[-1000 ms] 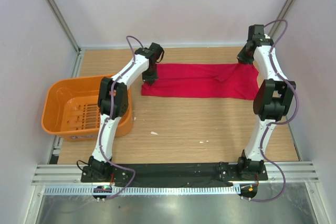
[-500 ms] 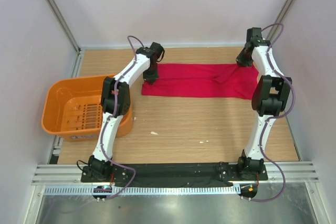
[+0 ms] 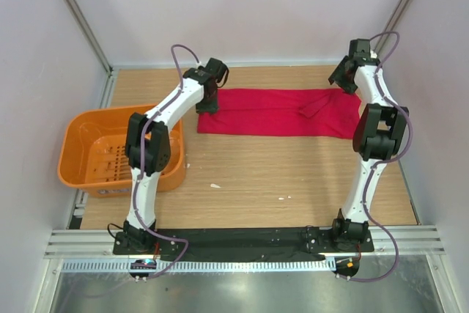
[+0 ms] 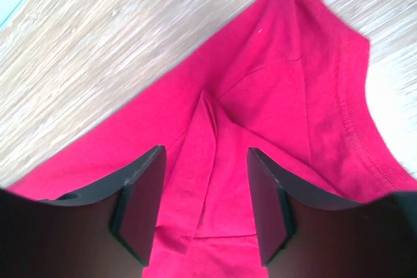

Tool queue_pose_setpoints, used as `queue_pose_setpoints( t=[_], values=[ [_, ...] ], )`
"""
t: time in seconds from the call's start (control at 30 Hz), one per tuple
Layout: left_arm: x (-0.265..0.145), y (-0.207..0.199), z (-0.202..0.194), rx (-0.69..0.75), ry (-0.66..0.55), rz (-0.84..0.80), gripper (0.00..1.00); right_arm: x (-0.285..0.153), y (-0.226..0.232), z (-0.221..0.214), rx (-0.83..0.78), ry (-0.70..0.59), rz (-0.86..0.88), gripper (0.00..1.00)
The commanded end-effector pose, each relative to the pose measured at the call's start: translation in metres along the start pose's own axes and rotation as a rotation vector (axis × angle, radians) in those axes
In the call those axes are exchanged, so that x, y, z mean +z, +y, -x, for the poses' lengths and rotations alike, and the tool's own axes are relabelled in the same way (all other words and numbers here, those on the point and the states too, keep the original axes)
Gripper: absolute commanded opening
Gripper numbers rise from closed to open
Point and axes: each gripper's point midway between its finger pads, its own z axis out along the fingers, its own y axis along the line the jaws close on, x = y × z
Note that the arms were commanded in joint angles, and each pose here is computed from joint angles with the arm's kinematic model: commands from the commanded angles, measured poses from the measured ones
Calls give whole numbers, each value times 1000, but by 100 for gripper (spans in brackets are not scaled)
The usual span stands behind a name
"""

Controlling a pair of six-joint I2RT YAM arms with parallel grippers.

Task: Fold and stack the t-shirts
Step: Fold the tshirt

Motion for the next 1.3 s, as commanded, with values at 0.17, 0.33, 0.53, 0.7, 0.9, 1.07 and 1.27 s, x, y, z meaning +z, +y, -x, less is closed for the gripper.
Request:
queue_pose_setpoints(
  t=[0.17,0.33,0.53,0.7,0.9,1.07,1.27],
  values=[
    [9,-52,1,21,-11,-187,22,-56,20,-39,61,75,214,62],
    [42,-26,-9,-2,71,-107,19,-55,28,-80,156,206,268,62],
    [62,-12,-29,-5,157,-83,19,-46,29,-120,272,283,302,64],
    [57,-13,-30,-22,147,-104,19,-37,36,-128,297,297,327,64],
    [57,-15,-32,-27,151,-114,19,-35,47,-125,311,290,340,59],
    [56,-16,-32,-34,151,-119,19,-23,45,-131,336,304,313,54],
    [51,-16,-27,-35,138,-124,19,-11,50,-123,338,280,319,43]
  ],
)
